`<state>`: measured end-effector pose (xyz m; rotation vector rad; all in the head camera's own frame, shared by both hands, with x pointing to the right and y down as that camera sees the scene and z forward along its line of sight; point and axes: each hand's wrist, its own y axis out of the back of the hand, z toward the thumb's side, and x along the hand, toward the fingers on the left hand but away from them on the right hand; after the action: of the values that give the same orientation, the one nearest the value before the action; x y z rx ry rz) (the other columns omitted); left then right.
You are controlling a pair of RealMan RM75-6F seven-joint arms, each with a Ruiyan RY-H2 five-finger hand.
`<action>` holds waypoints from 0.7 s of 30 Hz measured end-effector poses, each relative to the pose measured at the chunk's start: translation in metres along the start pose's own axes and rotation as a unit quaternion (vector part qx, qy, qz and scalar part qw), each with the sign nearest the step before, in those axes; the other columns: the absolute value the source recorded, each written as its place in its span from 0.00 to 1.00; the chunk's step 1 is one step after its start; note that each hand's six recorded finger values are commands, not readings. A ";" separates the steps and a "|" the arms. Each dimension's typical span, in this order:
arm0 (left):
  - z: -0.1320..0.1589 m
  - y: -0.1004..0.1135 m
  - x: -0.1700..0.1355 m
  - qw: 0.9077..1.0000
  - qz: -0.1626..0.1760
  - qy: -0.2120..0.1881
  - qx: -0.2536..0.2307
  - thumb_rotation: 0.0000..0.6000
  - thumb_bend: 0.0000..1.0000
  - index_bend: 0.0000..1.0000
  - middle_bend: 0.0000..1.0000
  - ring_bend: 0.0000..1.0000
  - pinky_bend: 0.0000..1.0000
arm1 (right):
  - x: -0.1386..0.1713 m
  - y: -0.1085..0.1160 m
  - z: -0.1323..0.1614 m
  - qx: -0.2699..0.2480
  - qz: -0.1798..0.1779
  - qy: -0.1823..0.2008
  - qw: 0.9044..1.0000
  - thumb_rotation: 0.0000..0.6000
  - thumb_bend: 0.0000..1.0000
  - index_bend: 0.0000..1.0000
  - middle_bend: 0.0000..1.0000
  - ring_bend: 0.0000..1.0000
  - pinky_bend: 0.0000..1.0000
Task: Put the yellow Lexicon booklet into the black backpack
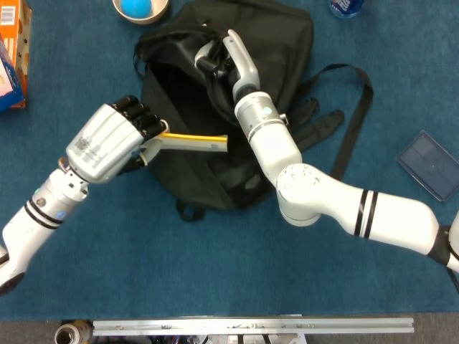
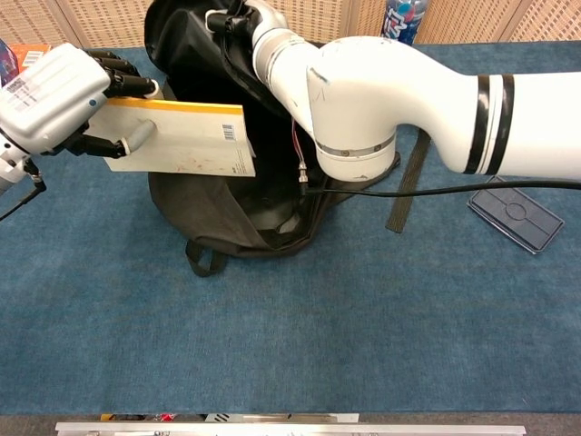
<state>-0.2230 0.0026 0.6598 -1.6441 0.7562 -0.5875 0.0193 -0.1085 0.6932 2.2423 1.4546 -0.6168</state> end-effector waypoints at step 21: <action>0.021 -0.007 0.024 1.000 0.016 -0.011 -0.016 1.00 0.37 0.73 0.62 0.47 0.42 | -0.003 -0.001 -0.004 -0.025 0.001 -0.018 1.000 1.00 0.99 0.57 0.60 0.61 0.86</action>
<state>-0.1908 -0.0010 0.6617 -1.6628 0.7777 -0.5373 0.0182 -0.1083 0.6987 2.1840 1.4346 -0.6103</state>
